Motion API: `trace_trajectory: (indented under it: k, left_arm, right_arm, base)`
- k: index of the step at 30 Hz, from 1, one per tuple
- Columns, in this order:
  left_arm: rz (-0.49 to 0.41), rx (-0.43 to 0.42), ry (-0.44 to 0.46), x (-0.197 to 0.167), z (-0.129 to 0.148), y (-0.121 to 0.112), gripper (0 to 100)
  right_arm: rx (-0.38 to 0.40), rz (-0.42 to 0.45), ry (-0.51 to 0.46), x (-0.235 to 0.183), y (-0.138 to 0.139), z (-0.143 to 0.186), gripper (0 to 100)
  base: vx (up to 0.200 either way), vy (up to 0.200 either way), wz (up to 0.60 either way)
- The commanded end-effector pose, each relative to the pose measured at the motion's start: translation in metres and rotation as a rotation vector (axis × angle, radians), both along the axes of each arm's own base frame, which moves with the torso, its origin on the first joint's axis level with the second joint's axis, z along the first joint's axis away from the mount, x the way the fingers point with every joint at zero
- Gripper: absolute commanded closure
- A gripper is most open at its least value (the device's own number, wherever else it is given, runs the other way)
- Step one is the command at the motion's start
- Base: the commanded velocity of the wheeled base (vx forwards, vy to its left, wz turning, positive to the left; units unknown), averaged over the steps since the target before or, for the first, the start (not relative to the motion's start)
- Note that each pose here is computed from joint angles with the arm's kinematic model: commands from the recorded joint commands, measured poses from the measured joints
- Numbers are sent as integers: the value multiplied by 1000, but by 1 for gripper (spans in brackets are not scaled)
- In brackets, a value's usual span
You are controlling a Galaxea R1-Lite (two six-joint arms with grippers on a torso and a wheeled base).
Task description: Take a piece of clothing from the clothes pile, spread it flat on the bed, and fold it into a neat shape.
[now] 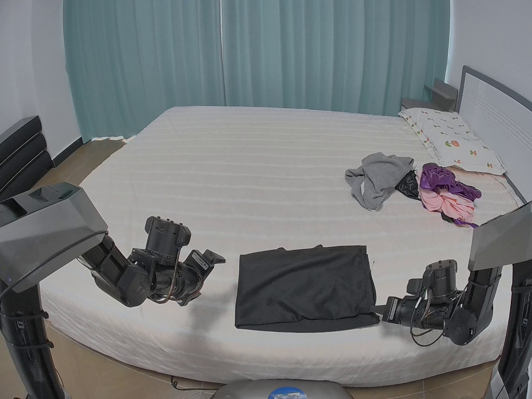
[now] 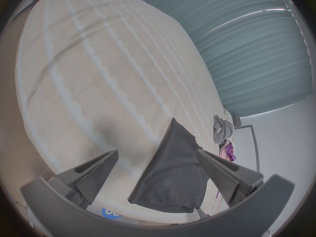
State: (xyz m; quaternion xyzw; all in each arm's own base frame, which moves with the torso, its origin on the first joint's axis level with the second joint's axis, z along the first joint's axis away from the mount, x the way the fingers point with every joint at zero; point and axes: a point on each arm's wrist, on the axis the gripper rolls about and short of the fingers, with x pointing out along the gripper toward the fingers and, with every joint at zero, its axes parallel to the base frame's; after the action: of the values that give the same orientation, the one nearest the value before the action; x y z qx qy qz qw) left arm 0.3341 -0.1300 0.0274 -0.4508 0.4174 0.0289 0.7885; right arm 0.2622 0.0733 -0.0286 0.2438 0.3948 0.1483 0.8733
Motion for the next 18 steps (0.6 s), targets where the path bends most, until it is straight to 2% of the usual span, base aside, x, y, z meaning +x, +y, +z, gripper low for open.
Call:
trace_trajectory:
  k: [1,18]
  left_arm:
    - [5,-2,-6,2,1,1,0]
    - [13,-1,-5,4,1,3,0]
  right_arm:
    - [8,-3,-22,-4,-3,10,100]
    - [-1,-39,-29,-13,-16,15,100]
  base:
    - [0,0,0]
    - [0,0,0]
